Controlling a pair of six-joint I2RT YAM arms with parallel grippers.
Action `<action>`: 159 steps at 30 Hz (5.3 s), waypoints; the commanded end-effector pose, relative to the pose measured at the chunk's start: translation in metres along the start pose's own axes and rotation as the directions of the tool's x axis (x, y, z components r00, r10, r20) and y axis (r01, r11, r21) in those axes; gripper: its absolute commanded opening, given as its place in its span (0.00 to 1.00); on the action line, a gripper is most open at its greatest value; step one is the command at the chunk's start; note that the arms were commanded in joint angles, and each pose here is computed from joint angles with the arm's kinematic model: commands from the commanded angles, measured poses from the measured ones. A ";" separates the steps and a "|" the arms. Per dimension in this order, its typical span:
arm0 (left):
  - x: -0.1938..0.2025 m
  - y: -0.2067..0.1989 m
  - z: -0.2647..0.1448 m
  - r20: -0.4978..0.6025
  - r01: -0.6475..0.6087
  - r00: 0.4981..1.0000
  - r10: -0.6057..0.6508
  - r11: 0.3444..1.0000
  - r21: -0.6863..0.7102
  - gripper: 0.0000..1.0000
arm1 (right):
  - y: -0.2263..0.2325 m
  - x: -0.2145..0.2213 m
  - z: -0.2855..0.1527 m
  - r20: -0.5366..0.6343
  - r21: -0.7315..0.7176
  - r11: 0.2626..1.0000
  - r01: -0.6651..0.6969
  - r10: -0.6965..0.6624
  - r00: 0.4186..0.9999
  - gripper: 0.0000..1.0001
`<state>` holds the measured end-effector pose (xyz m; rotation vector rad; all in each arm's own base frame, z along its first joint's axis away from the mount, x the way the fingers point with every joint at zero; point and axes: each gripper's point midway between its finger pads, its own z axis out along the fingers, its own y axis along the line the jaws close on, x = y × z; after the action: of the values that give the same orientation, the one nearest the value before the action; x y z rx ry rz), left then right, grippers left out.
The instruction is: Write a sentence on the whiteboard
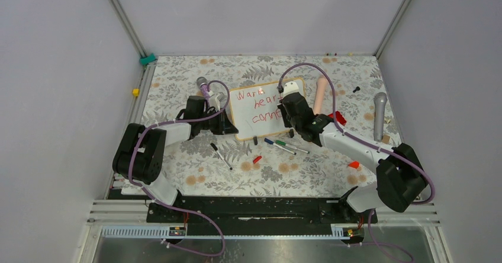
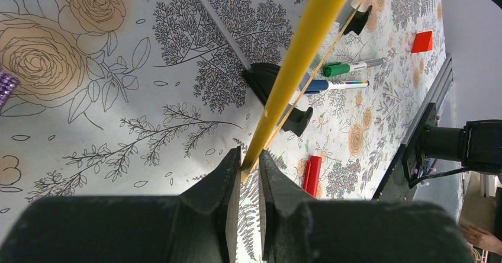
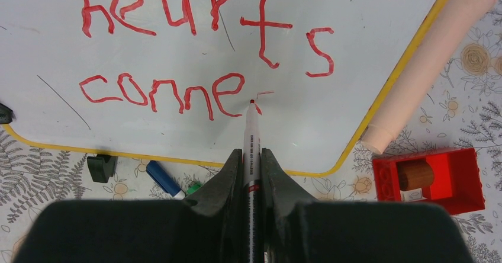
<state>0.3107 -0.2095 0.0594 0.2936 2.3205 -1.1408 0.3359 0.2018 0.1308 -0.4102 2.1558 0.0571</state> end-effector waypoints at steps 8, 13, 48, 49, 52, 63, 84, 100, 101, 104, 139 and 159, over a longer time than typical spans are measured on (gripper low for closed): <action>-0.020 0.005 0.001 0.045 -0.033 0.998 0.035 0.999 -0.028 0.01 | -0.014 -0.041 -0.001 0.107 0.050 0.998 -0.043 0.038 0.994 0.00; -0.020 0.004 0.000 0.048 -0.035 0.998 0.037 0.999 -0.028 0.01 | -0.021 -0.038 -0.001 0.099 0.072 0.997 -0.042 0.035 0.994 0.00; -0.020 0.005 0.001 0.046 -0.034 0.998 0.035 0.999 -0.029 0.01 | -0.005 -0.020 -0.021 0.087 -0.067 0.993 -0.097 0.103 0.991 0.00; -0.020 0.005 0.001 0.045 -0.033 0.998 0.034 0.999 -0.028 0.01 | -0.006 -0.018 -0.020 0.079 -0.063 0.993 -0.097 0.102 0.992 0.00; -0.020 0.004 0.001 0.046 -0.034 0.998 0.036 0.999 -0.028 0.01 | -0.005 -0.008 -0.015 0.046 -0.056 0.994 -0.092 0.095 0.994 0.00; -0.020 0.004 0.000 0.047 -0.035 0.998 0.036 0.999 -0.026 0.00 | -0.006 0.000 -0.004 0.014 -0.032 0.997 -0.077 0.077 0.997 0.00; -0.020 0.004 0.001 0.045 -0.034 0.998 0.035 0.999 -0.024 0.01 | -0.013 -0.003 0.003 0.023 0.021 0.998 -0.066 0.065 0.998 0.00; -0.020 0.004 0.001 0.045 -0.035 0.998 0.036 0.999 -0.025 0.01 | -0.026 -0.001 -0.002 0.016 0.084 0.996 -0.041 0.040 0.999 0.00; -0.019 0.005 0.001 0.045 -0.033 0.998 0.034 0.999 -0.027 0.01 | -0.027 0.000 -0.003 0.015 0.088 0.995 -0.038 0.037 0.999 0.00; -0.020 0.004 0.001 0.046 -0.035 0.998 0.036 0.999 -0.025 0.01 | -0.028 -0.003 -0.005 0.022 0.085 0.996 -0.040 0.039 0.999 0.00; -0.020 0.005 0.002 0.044 -0.030 0.999 0.031 0.999 -0.030 0.00 | -0.038 -0.023 -0.001 0.070 0.138 0.990 -0.029 0.020 0.997 0.00; -0.019 0.005 0.001 0.043 -0.031 0.999 0.032 0.999 -0.028 0.00 | -0.053 -0.026 -0.012 0.097 0.185 0.981 -0.053 0.035 0.995 0.00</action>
<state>0.3107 -0.2097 0.0597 0.2943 2.3205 -1.1426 0.3492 0.1603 0.1355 -0.3092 2.1336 -0.1146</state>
